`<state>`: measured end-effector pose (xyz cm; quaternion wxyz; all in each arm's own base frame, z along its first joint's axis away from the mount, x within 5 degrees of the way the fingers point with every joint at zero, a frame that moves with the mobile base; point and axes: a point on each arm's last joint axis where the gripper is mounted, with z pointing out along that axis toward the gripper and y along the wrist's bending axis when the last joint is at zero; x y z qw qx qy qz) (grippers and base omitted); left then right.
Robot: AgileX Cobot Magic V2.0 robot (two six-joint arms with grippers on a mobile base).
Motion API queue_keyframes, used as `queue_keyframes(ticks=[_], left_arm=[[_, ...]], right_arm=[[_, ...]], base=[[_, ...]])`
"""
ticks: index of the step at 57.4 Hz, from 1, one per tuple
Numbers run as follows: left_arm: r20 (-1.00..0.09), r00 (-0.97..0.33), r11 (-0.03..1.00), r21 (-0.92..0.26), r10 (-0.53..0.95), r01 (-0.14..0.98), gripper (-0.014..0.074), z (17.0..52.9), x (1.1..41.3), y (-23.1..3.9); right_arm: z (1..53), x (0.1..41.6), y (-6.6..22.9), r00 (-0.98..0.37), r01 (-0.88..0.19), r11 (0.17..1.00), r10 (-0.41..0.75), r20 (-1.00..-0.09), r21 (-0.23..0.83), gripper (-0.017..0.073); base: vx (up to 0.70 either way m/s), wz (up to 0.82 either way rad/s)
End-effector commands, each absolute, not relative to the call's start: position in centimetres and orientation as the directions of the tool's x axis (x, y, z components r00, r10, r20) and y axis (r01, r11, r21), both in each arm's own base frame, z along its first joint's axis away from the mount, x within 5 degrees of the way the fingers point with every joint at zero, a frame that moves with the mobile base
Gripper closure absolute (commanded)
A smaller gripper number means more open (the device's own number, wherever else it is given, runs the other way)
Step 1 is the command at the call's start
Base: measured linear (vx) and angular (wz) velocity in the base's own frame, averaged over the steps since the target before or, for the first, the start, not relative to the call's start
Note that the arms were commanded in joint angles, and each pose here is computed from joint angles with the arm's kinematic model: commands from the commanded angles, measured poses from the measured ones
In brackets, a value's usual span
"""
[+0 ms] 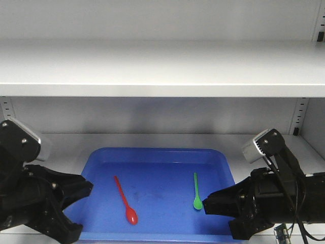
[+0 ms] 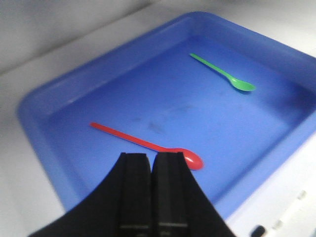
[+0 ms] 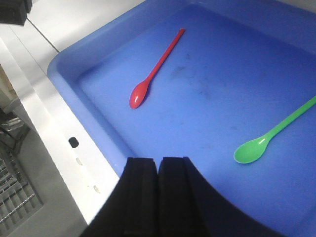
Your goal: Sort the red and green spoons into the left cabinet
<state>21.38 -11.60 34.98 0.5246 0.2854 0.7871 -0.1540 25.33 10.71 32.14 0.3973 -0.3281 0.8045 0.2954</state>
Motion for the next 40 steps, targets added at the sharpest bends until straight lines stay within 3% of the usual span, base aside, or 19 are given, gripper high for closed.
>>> queue_keyframes(ticks=[1,8,16,29,40], left_arm=[[-0.980,-0.121,0.857,0.077,0.160,0.509,0.0594,38.8,20.6,-10.3],[-0.993,0.039,0.894,0.117,0.111,0.432,0.0594,41.7,18.3,-8.5],[-0.993,0.105,0.942,0.092,0.061,0.321,0.0594,42.2,15.3,-5.3],[-0.984,0.170,0.986,0.073,0.047,0.150,0.0594,35.7,9.8,-1.6],[-0.990,0.123,0.987,-0.050,-0.069,0.150,0.0594,27.9,6.9,-1.0]], right_arm=[[33.9,25.0,10.8,-0.433,-0.763,0.610,-0.240,-0.869,0.212,0.0562],[33.9,25.0,10.8,-0.433,-0.763,0.610,-0.240,-0.869,0.212,0.0562],[33.9,25.0,10.8,-0.433,-0.763,0.610,-0.240,-0.869,0.212,0.0562],[33.9,25.0,10.8,-0.433,-0.763,0.610,-0.240,-0.869,0.212,0.0562],[33.9,25.0,10.8,-0.433,-0.763,0.610,-0.240,-0.869,0.212,0.0562]], base=[[0.00,0.00],[0.00,0.00],[0.00,0.00],[0.00,0.00],[0.00,0.00]])
